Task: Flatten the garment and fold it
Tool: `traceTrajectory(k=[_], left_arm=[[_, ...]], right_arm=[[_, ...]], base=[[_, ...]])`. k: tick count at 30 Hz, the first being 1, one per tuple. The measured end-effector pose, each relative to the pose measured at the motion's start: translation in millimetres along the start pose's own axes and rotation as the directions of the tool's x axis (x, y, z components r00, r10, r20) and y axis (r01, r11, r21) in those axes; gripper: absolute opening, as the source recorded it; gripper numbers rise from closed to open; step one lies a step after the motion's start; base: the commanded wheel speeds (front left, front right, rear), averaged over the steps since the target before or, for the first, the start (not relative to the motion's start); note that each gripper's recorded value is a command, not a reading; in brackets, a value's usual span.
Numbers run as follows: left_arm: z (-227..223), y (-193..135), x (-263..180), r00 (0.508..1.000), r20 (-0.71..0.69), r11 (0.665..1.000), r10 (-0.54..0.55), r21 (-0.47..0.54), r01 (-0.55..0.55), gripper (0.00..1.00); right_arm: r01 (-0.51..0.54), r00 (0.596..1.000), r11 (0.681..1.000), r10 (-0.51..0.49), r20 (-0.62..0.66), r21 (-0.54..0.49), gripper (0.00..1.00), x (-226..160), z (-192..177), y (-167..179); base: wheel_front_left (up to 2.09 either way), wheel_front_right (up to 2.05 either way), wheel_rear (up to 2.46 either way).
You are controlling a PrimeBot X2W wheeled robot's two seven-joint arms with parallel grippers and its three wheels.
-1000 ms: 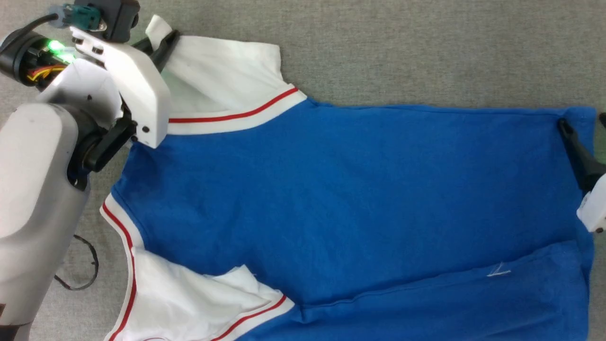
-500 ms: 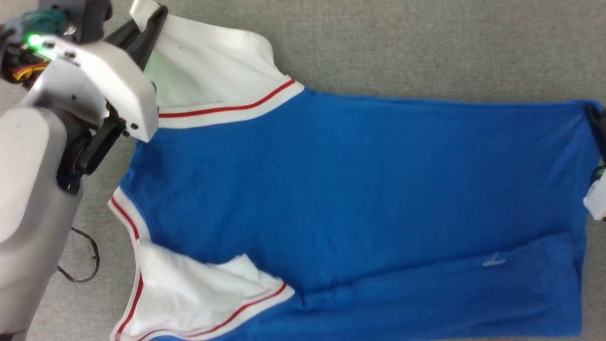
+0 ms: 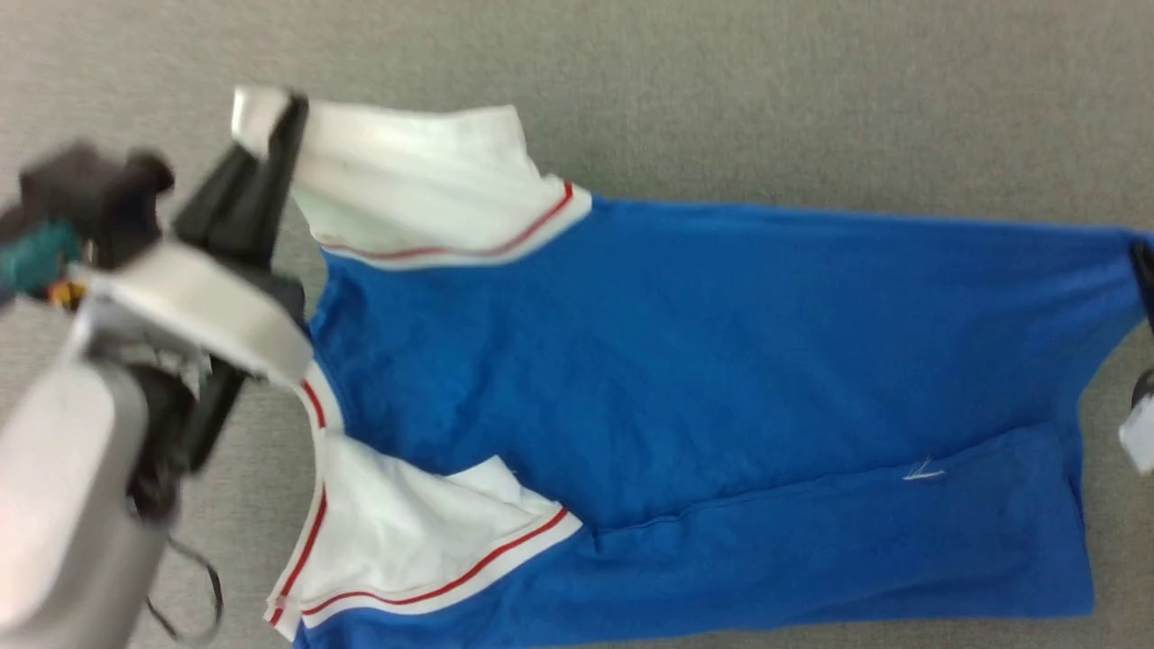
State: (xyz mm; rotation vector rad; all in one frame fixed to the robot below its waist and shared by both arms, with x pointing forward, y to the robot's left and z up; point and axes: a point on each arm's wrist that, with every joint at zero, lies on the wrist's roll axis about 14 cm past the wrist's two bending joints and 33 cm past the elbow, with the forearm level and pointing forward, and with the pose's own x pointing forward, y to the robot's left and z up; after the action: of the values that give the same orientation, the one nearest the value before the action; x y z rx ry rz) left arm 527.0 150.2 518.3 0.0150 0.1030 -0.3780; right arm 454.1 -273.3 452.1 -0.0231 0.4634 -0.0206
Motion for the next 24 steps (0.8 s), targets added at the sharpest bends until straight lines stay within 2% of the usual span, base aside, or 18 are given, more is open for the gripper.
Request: traceTrajectory(k=[5, 10, 17, 24], left_arm=[[10, -6, -43, 0.997, 0.056, 0.997, 0.049, -0.061, -0.045, 0.00], [1, -12, -87, 0.993, 0.054, 0.987, 0.103, -0.128, -0.095, 0.00], [-37, -32, -138, 0.988, -0.044, 0.946, 0.151, -0.283, -0.158, 0.00], [-89, -46, -167, 0.965, -0.212, 0.917, 0.153, -0.334, -0.219, 0.00]], right_arm=[[0.000, 1.000, 0.999, -0.001, 0.024, 0.034, 0.00, -24, -4, 4], [0.002, 1.000, 0.996, -0.003, 0.013, 0.088, 0.00, -48, -19, 10], [0.026, 0.999, 0.986, -0.020, -0.038, 0.167, 0.00, -76, -50, 13], [0.061, 0.989, 0.979, -0.034, -0.140, 0.194, 0.00, -97, -87, 11]], base=[[0.00, 0.00, 0.00], [0.00, 0.00, 0.00], [0.00, 0.00, 0.00], [0.00, 0.00, 0.00]])
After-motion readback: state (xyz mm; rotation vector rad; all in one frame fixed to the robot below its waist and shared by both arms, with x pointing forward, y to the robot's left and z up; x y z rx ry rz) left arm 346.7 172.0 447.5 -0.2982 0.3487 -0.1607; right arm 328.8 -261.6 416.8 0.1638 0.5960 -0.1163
